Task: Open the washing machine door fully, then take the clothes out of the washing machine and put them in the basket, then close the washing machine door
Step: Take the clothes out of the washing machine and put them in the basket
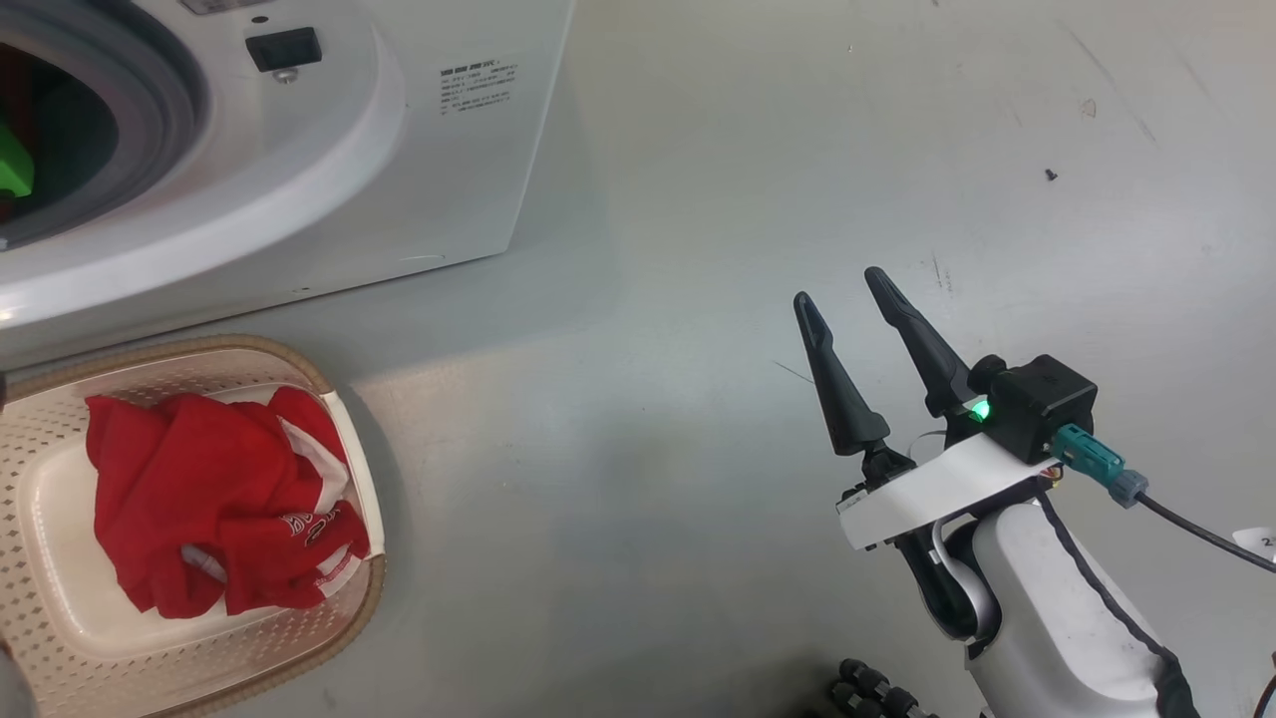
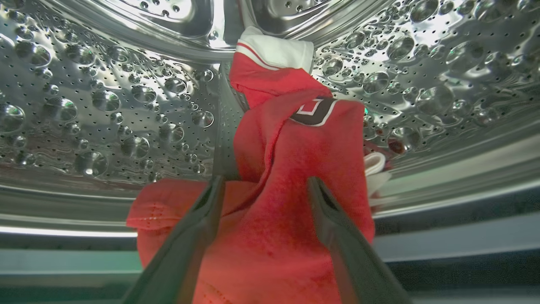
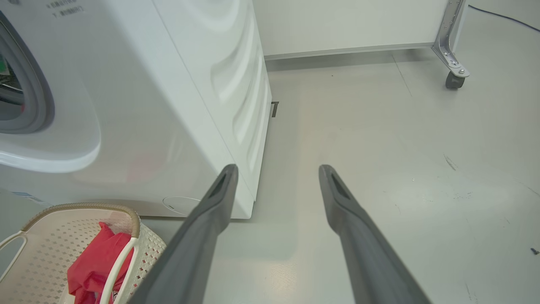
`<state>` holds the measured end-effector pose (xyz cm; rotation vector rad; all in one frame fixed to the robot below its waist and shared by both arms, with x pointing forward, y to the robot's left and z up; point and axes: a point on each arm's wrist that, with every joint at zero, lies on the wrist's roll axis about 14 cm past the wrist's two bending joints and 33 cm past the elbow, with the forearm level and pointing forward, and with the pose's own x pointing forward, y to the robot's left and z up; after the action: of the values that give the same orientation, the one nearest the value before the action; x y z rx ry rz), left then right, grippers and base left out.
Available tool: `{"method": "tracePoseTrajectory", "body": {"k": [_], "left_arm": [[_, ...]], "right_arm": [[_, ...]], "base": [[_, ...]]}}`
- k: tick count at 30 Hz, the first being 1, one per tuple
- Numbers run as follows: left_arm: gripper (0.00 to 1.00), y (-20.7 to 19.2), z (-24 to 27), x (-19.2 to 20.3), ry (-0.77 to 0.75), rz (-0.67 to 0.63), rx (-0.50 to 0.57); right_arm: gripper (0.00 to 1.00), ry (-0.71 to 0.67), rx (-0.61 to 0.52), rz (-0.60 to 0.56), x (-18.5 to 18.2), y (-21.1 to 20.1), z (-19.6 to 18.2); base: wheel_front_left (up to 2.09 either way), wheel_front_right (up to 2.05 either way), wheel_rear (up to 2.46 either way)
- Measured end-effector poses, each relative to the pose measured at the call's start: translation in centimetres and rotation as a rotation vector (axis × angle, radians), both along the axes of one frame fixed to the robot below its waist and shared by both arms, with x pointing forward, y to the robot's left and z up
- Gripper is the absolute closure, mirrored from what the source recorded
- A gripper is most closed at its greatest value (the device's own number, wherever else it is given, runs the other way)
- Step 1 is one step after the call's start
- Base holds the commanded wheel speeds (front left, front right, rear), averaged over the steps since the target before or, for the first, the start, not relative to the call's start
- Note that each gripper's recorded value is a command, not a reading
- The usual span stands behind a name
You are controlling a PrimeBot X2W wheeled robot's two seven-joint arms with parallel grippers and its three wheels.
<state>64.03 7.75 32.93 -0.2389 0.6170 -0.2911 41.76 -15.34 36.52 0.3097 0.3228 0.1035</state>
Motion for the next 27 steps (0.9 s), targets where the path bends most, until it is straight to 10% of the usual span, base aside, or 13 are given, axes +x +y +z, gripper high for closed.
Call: {"method": "tracePoseTrajectory", "body": {"k": [21, 23, 24, 27], "left_arm": [[0.0, -1.1, -1.6, -0.2, 0.083, -0.025, -0.01], [0.82, -1.2, -1.9, -0.4, 0.112, -0.022, -0.024], [1.0, -1.4, -2.0, -0.5, 0.126, -0.023, -0.031], [1.0, -2.2, -1.9, -0.6, 0.143, -0.028, -0.068]], "right_arm": [[0.0, -0.001, -0.004, 0.013, 0.1, 0.2, 0.0], [0.0, -0.001, -0.004, 0.013, 0.1, 0.2, 0.0], [0.0, -0.001, -0.004, 0.013, 0.1, 0.2, 0.0], [0.0, -0.002, -0.005, 0.012, 0.2, 0.2, 0.0]], "base": [[0.0, 0.0, 0.0], [0.0, 0.0, 0.0], [0.0, 0.0, 0.0], [0.0, 0.0, 0.0]]}}
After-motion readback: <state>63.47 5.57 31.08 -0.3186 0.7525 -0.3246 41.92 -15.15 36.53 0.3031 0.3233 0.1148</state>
